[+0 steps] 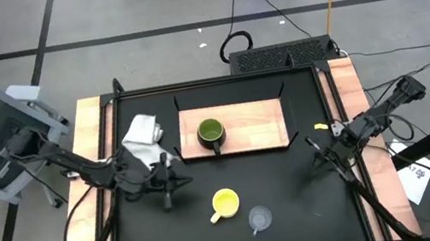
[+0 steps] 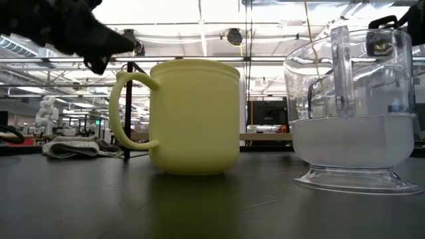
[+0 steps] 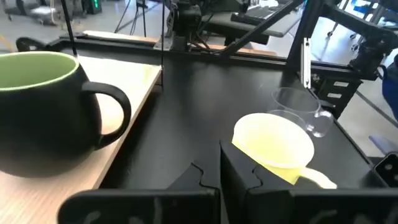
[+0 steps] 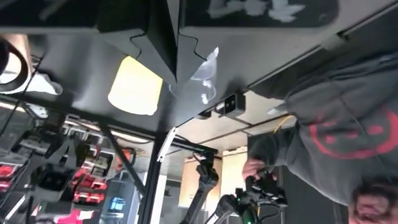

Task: Stack small to large cups/mugs on shelf
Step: Put the yellow mug on the shelf

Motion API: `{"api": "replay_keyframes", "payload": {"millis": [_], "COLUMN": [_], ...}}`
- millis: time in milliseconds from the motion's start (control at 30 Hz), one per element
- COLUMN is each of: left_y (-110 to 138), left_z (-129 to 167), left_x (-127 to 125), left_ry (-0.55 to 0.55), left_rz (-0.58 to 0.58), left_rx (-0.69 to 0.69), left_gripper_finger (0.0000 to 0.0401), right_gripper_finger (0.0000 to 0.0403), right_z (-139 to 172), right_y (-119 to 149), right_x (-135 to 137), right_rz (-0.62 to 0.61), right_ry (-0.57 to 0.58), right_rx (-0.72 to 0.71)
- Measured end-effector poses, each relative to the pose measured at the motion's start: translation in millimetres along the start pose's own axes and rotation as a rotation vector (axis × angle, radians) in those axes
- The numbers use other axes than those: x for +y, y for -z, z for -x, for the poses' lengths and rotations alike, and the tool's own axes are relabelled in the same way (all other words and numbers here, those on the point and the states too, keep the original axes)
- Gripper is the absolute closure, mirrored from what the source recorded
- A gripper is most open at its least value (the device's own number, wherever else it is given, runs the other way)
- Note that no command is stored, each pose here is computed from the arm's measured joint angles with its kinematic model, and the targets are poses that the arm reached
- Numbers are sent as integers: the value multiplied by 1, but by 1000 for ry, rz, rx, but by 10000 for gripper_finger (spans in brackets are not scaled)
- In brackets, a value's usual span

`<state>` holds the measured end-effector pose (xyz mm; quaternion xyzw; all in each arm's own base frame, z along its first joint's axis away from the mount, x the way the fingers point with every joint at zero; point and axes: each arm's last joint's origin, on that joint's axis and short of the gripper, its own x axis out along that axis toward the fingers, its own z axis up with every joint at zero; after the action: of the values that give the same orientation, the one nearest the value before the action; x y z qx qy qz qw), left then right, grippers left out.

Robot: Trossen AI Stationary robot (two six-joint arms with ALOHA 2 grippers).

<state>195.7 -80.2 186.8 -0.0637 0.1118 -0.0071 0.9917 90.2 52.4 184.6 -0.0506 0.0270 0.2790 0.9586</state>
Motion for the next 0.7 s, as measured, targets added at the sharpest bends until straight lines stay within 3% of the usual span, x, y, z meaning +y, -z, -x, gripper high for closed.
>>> {"api": "replay_keyframes", "payload": {"millis": [200, 400, 700], "left_y": [17, 19, 19], "left_z": [5, 5, 5], "left_x": [11, 12, 12], "left_ry": [-17, -15, 2], "left_rz": [-8, 2, 8], "left_rx": [-10, -6, -5], "left_gripper_finger": [400, 400, 399], "right_gripper_finger": [403, 398, 340], "right_z": [-9, -23, -57], "right_y": [-9, -19, -51], "right_x": [-3, -9, -14], "right_rz": [-12, -97, -160], "right_ry": [56, 214, 215], "right_rx": [-75, -4, 114]}}
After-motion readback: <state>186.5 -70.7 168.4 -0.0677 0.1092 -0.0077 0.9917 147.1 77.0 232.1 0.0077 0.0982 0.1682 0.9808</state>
